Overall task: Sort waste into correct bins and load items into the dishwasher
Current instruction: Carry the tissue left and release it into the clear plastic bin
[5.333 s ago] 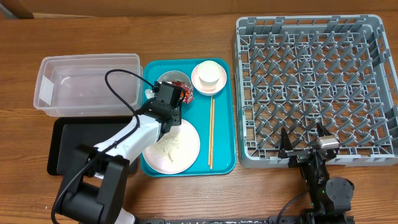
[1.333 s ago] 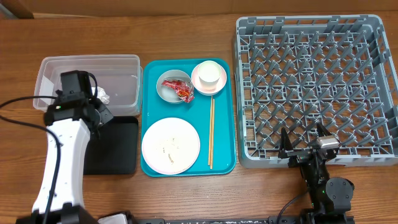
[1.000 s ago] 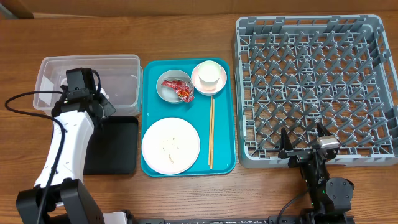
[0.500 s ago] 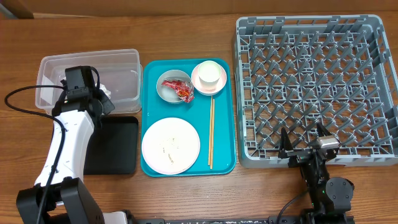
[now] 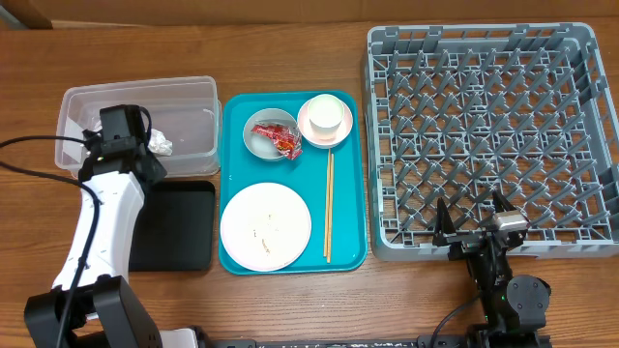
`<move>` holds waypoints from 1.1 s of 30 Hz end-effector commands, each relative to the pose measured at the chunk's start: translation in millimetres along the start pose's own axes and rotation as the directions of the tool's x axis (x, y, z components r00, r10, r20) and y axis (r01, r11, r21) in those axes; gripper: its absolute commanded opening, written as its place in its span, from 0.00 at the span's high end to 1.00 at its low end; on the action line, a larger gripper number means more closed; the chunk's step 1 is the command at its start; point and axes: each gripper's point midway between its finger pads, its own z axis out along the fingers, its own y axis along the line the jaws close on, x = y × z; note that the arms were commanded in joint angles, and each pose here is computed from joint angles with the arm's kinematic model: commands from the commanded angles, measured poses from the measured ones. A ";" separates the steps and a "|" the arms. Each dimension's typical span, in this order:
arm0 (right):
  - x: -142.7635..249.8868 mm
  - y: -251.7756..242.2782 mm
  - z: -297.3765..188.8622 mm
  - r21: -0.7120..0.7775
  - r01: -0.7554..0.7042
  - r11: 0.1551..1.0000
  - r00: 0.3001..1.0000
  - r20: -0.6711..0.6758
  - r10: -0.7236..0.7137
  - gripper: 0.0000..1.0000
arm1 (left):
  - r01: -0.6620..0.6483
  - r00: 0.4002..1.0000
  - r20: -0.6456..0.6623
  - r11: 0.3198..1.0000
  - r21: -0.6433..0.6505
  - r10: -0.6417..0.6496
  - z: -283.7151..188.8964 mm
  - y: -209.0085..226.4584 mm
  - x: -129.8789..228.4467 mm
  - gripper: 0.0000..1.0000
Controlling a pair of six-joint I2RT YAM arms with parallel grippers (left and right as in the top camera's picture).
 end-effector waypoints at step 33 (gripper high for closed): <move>1.3 -0.5 0.0 0.001 -0.003 1.000 1.000 0.006 0.003 0.00 | 0.138 0.968 0.230 0.979 -0.147 -0.101 24.6 38.3 -63.7 0.73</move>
